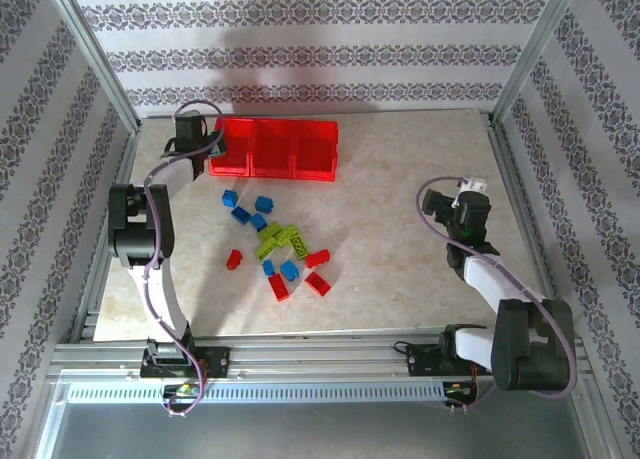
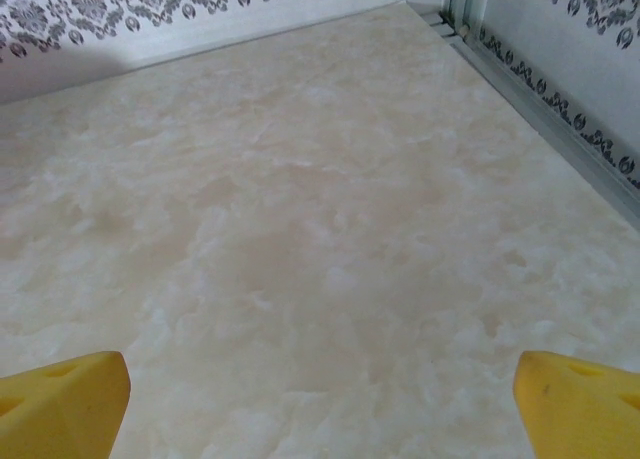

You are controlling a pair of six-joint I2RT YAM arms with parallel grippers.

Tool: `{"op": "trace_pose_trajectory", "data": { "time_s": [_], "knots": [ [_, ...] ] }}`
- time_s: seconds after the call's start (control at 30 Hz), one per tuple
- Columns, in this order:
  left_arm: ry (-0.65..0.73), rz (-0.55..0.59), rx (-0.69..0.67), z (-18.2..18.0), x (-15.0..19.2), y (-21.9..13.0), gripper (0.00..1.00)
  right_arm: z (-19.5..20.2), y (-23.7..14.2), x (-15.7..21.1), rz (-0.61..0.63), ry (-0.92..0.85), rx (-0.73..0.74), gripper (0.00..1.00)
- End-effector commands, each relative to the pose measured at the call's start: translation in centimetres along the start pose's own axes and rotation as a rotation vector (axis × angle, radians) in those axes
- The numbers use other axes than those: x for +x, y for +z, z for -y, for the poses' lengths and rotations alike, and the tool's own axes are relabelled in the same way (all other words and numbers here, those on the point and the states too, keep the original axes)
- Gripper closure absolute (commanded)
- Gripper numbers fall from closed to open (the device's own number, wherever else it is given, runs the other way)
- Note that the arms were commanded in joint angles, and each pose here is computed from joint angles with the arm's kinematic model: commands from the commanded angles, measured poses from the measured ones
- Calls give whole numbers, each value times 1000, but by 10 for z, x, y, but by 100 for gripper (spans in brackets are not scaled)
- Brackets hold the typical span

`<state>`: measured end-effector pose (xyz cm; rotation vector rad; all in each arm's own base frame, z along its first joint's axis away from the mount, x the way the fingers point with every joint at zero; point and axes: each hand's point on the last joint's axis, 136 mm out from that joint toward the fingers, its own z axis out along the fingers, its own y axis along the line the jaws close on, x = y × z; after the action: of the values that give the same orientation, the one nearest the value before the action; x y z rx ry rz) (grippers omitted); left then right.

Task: Sort the legos into containers by color
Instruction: Move the container to the top-center of the table.

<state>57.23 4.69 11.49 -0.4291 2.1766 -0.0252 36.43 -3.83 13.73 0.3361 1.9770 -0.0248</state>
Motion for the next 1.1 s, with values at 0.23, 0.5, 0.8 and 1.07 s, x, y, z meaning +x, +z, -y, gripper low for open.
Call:
{"op": "trace_pose_trajectory", "data": {
  "time_s": [0.23,0.5,0.8,1.07],
  "knots": [
    [50,-107,15,4,25,21,53,-3,-20,-32,76,39,-16,2],
    [107,-136,68,17,35,9,76,1,-25,-36,80,71,12,2],
    [165,-169,117,33,53,-14,93,2,-29,-30,77,89,19,2],
    [258,-202,159,54,71,-35,100,6,-41,-29,104,107,25,2]
  ]
}}
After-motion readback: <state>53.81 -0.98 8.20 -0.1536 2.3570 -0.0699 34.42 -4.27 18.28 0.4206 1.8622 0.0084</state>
